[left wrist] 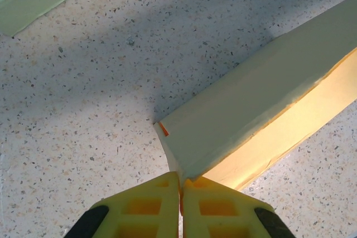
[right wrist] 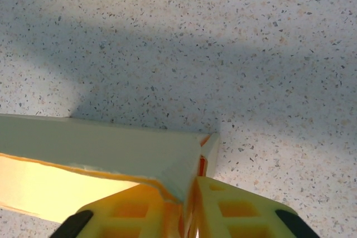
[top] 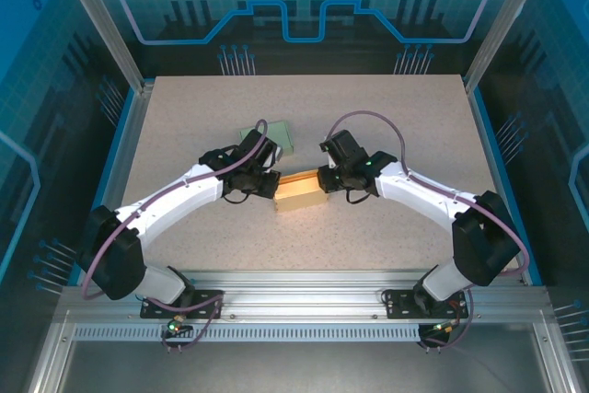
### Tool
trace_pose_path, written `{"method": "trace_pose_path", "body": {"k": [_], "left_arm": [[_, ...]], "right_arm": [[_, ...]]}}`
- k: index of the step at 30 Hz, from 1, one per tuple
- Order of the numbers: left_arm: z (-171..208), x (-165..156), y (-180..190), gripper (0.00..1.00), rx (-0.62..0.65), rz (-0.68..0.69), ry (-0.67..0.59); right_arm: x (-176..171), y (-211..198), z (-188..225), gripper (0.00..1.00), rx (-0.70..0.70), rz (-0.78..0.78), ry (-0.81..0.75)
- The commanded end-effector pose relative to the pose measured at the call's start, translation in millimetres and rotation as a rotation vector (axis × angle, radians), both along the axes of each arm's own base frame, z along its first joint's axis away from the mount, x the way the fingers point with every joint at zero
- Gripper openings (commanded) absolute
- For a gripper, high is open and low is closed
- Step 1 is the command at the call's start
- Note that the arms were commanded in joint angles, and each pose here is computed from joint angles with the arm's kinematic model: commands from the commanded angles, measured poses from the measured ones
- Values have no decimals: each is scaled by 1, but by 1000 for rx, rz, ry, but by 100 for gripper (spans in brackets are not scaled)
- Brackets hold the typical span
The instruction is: Fold the paper box
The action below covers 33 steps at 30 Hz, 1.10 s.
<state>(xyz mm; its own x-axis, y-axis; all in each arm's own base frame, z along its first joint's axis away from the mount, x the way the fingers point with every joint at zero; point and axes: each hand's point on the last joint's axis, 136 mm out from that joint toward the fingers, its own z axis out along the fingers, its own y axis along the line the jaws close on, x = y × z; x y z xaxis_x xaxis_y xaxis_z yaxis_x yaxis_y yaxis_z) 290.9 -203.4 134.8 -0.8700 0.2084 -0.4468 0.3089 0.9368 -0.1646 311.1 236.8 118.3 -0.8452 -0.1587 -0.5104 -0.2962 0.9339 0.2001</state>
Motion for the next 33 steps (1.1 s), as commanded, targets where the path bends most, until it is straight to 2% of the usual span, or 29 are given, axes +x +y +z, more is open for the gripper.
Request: {"method": "trace_pose_path", "body": {"k": [1,8,15,25,33], "left_arm": [[2,3,-11,10,-59,-2,-1],[2,4,-14,6,-77,3,2],[9,1,-23,2,-150,12,12],[15,2,-35,3,-247,38,23],[21,1,-35,3,-273,58,17]], "right_arm": [[-20,9,-11,25,10,48,60],[-19,5,-13,25,-4,37,57],[-19,4,-22,22,-27,30,70],[-20,4,-25,20,-55,36,63],[-23,1,-31,19,-96,32,47]]}}
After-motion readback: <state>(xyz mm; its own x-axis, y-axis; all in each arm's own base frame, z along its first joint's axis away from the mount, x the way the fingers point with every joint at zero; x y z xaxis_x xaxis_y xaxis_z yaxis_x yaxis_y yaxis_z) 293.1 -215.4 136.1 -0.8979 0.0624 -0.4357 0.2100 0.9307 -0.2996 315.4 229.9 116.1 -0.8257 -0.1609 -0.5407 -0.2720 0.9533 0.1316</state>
